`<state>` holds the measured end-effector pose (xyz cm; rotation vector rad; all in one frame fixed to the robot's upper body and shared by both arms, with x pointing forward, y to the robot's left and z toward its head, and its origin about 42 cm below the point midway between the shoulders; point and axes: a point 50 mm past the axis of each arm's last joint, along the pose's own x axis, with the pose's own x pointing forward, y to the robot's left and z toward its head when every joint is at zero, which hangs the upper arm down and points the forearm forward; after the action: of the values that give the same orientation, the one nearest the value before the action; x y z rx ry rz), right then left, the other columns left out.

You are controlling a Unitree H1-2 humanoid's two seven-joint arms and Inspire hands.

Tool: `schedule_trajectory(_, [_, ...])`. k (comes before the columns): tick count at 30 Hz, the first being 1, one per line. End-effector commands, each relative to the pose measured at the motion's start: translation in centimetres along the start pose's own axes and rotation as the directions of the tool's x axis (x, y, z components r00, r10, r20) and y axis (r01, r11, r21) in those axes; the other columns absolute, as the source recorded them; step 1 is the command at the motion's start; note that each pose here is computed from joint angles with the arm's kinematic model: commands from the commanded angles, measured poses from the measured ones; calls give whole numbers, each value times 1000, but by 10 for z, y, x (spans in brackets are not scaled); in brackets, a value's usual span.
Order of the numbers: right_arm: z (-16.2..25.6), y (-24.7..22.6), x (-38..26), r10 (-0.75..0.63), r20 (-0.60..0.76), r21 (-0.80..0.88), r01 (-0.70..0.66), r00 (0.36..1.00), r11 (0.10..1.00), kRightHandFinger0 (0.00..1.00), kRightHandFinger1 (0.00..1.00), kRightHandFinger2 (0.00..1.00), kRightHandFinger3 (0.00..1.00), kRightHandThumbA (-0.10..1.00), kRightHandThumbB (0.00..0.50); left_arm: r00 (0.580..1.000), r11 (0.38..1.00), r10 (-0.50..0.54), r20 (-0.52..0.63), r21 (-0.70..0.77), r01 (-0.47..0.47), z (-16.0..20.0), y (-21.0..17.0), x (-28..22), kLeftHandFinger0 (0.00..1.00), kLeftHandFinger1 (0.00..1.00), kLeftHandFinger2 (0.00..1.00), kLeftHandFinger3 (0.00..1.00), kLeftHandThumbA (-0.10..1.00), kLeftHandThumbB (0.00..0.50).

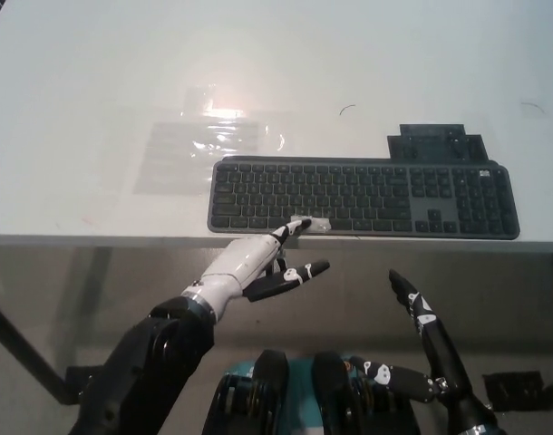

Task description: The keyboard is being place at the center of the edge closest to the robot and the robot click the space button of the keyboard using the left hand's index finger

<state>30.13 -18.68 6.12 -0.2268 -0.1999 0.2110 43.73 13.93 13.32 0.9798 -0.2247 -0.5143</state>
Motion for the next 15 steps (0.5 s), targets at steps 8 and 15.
schedule_trajectory(8, [16,-1,14,4,100,-14,-3,995,1000,1000,1000,1000,1000,1000,413,998,1000,19,-56,23,-18,-22,6,5,67,308,361,1000,1000,353])
schedule_trajectory(15, [15,-1,14,4,98,-14,-2,995,1000,1000,1000,1000,1000,1000,409,996,999,40,76,-14,-39,13,2,-24,0,212,272,1000,1000,433])
